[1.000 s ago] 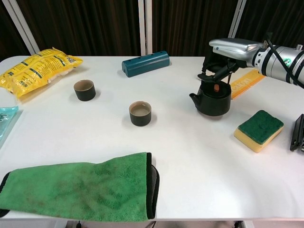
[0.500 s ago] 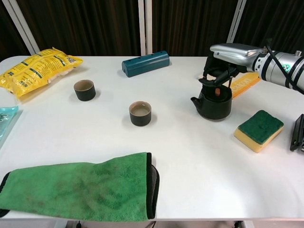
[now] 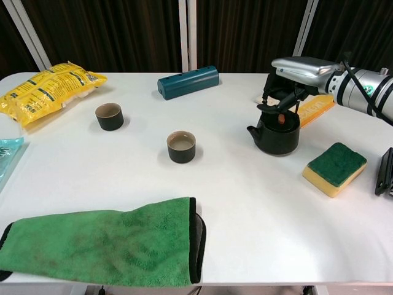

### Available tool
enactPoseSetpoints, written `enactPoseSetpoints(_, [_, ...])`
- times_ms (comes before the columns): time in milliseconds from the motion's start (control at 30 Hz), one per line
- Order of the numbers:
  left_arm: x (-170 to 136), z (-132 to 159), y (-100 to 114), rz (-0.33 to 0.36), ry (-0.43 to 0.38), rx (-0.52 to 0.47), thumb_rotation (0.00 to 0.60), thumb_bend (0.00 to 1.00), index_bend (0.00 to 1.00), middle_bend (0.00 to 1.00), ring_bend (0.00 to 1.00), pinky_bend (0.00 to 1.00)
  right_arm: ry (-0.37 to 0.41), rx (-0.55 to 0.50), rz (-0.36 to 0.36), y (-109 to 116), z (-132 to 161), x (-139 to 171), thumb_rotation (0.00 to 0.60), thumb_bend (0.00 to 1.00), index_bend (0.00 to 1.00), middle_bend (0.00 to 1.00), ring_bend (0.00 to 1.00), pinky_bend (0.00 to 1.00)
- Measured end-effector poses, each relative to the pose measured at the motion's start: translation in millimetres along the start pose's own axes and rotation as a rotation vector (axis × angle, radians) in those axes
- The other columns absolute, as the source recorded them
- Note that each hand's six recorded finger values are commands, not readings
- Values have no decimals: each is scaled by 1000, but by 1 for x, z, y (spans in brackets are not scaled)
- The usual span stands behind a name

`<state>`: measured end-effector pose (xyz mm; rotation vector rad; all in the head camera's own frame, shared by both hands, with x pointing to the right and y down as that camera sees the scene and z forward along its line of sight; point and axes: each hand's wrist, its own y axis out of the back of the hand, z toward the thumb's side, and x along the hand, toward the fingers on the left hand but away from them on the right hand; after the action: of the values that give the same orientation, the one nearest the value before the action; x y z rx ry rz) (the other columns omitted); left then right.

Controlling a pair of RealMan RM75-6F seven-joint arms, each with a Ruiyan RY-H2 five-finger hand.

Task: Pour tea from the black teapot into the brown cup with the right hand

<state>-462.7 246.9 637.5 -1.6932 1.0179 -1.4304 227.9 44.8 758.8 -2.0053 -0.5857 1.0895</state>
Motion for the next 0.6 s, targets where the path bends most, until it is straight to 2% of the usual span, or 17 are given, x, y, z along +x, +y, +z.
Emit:
enactPoseSetpoints(300, [1,0,-1,-3,0,-2,600,87,174,127,94,206,-11,4,-10,-2,0,-1,591,211,1000,1000,934,799])
enactPoseSetpoints(600, [0,-2,-1,-5,5,0,600,87,174,126,94,206,-30,7,-27,-6,-2,0,449,131,1000,1000,930,790])
